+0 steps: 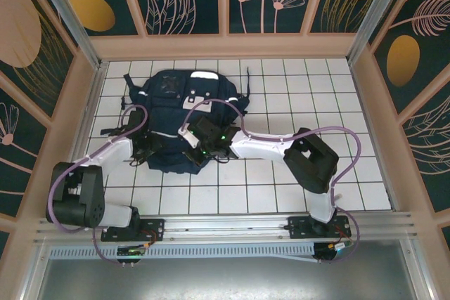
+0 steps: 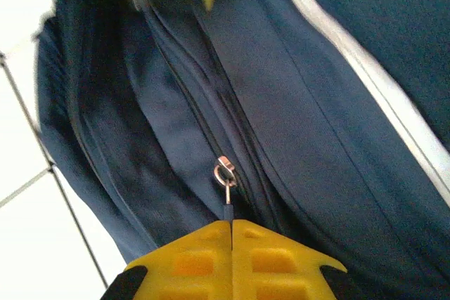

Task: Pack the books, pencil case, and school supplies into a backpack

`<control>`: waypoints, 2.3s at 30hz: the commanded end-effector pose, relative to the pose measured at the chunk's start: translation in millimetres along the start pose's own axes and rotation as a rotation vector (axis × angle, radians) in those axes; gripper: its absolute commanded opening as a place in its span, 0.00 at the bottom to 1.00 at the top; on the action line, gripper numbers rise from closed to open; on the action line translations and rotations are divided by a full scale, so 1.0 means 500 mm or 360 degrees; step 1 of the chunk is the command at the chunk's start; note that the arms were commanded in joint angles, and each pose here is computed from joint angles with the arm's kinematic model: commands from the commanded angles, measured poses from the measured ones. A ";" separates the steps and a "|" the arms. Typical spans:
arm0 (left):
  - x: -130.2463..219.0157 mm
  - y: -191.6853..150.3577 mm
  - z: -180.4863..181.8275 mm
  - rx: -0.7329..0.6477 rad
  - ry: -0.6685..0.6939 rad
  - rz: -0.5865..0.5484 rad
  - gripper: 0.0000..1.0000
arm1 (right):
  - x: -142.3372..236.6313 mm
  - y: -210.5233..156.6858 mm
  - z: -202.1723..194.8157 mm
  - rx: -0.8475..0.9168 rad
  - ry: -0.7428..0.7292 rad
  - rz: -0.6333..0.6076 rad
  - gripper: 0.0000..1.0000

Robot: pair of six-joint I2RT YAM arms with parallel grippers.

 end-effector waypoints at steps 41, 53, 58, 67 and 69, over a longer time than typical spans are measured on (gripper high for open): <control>0.032 -0.052 0.033 0.0216 -0.0070 0.0128 0.57 | -0.062 0.088 0.010 -0.0463 0.0069 0.0050 0.46; -0.013 -0.095 0.108 0.0207 0.0038 0.0118 0.43 | -0.095 0.046 -0.003 -0.0362 -0.0090 0.0244 0.15; -0.009 -0.088 0.123 0.0202 0.0080 0.0060 0.42 | -0.059 0.062 -0.002 -0.0422 -0.0095 0.0169 0.00; -0.013 -0.070 0.135 0.0206 0.0118 -0.0046 0.30 | 0.047 -0.004 -0.072 -0.0700 -0.0241 0.0129 0.00; -0.014 -0.063 0.128 0.0191 0.0116 -0.0053 0.29 | 0.064 -0.044 -0.095 -0.0757 -0.0297 0.0132 0.00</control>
Point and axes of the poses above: each hand's point on the last joint's axis, 136 mm out from that joint toward the fingers, its own x axis back along the fingers, its own z axis along the line the jaws close on, y = z × x, the point moved 1 cm from there along x, back along the fingers, and after that the axes turned 10 degrees about x, right-handed, at the moved point
